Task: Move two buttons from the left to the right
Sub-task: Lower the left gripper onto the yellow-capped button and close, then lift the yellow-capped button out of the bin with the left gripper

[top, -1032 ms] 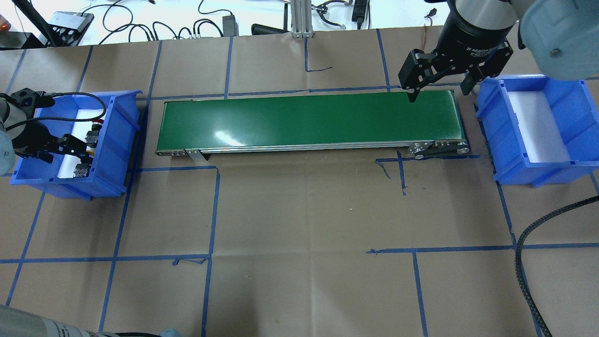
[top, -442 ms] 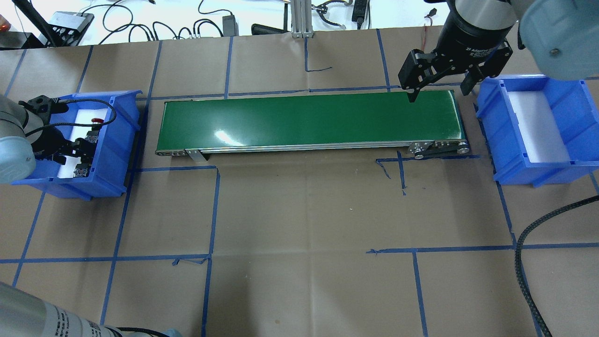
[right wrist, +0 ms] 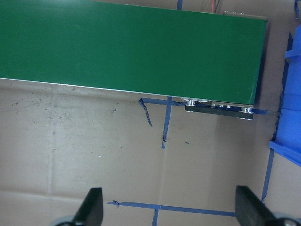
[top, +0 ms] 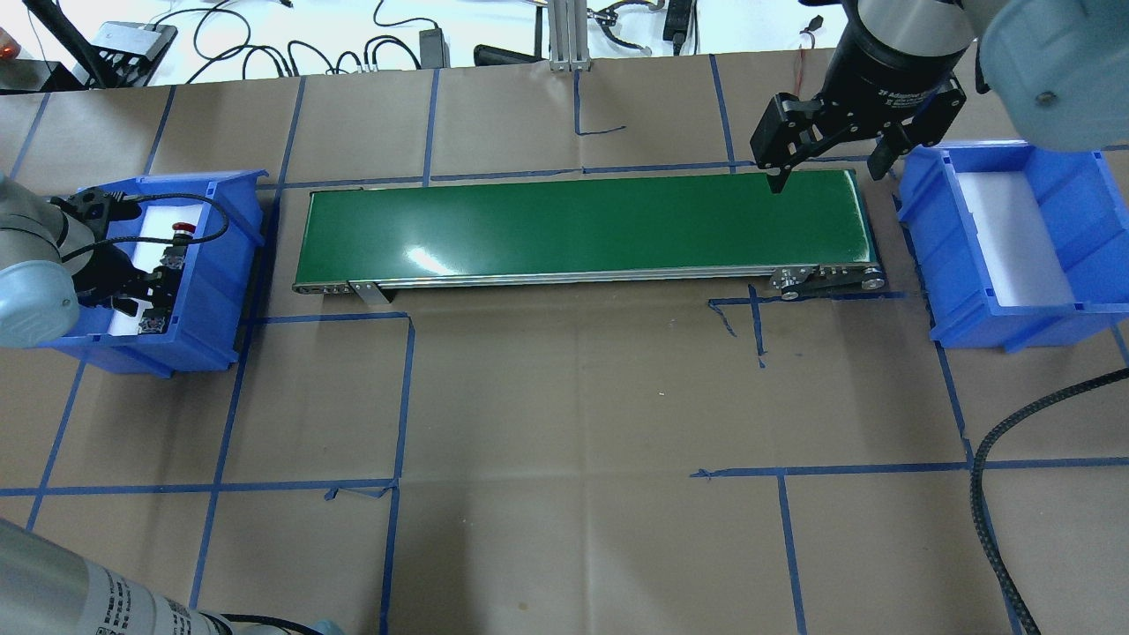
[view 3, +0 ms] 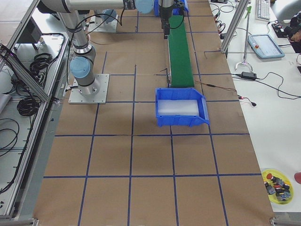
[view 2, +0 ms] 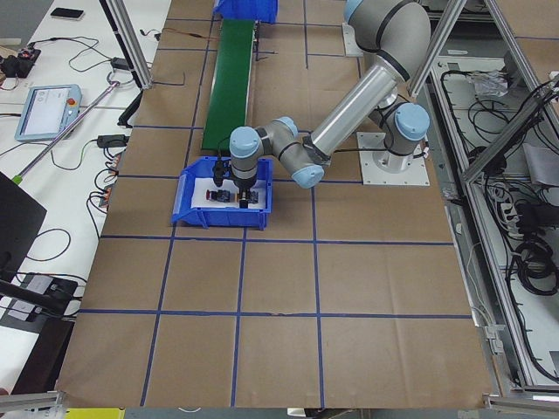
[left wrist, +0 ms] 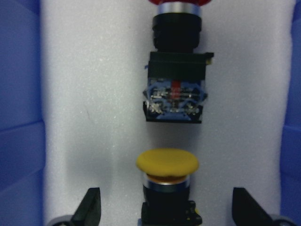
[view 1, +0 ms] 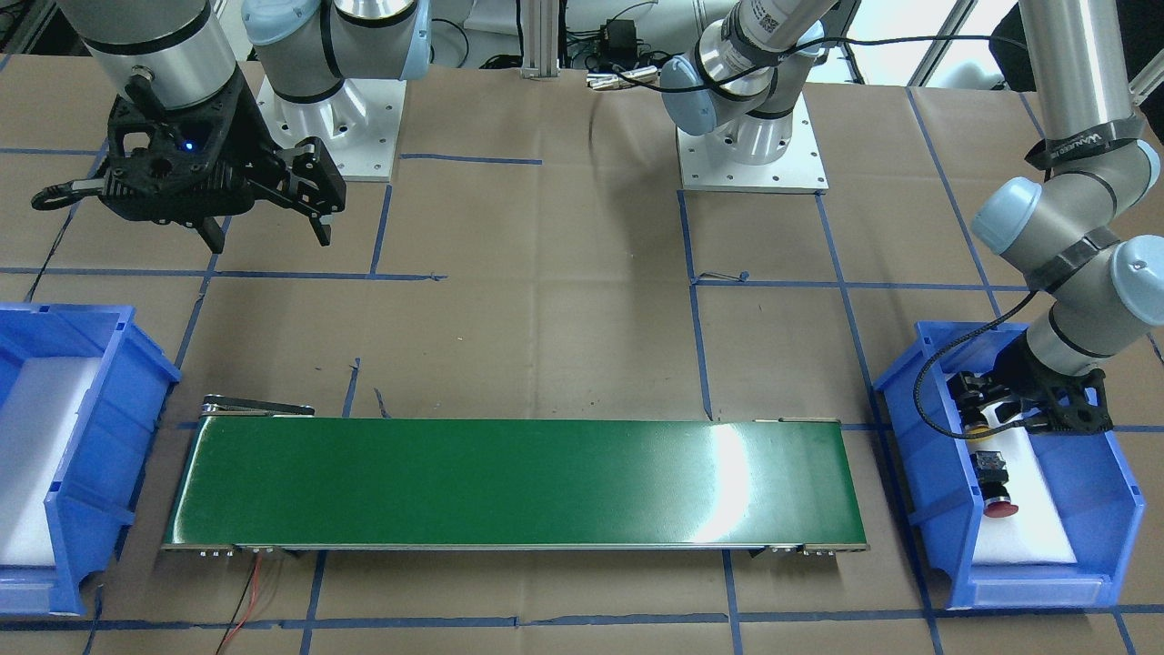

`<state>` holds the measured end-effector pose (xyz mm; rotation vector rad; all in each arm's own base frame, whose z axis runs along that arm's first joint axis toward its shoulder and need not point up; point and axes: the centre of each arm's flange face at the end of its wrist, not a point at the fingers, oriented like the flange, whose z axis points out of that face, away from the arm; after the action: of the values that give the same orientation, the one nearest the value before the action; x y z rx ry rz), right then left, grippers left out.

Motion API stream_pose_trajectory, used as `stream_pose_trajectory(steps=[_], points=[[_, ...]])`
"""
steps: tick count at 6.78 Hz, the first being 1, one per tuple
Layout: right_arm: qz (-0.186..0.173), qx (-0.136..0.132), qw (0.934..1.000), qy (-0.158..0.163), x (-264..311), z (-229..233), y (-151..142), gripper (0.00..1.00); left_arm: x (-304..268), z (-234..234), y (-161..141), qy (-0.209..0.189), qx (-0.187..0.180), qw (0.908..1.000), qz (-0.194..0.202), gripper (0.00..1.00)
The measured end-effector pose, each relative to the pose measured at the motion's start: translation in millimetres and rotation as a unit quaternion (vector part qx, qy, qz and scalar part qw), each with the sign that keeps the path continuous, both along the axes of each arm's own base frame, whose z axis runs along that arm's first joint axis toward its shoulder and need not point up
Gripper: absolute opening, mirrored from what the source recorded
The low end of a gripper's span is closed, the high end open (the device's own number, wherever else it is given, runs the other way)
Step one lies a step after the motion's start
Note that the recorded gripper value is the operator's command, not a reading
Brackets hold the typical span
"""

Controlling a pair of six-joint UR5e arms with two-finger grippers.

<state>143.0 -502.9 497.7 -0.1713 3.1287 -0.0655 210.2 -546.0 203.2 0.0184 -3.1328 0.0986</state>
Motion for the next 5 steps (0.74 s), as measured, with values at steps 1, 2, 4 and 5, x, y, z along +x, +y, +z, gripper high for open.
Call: stream_pose_trajectory(steps=[1,2,4,5], points=[[0.0,0.0,1.0,0.0,0.1,-0.3,0.1,1.0,-0.3,-0.5,0.7,0.0,0.004,1.0,-0.001,0.19],[0.0,0.001,1.0,0.0,0.3,-0.5,0.0,1.0,-0.2,0.2,0.8,0.0,0.005,1.0,-0.001,0.13],[0.001,0.001,1.0,0.0,0.2,-1.2,-0.3,1.0,-0.2,8.8,-1.1,-0.004,-0.002,1.0,-0.002,0.12],[0.001,0.001,1.0,0.0,0.0,-1.2,-0.4,1.0,0.2,22.9,-2.8,-0.008,-0.01,0.9999,-0.002,0.12]])
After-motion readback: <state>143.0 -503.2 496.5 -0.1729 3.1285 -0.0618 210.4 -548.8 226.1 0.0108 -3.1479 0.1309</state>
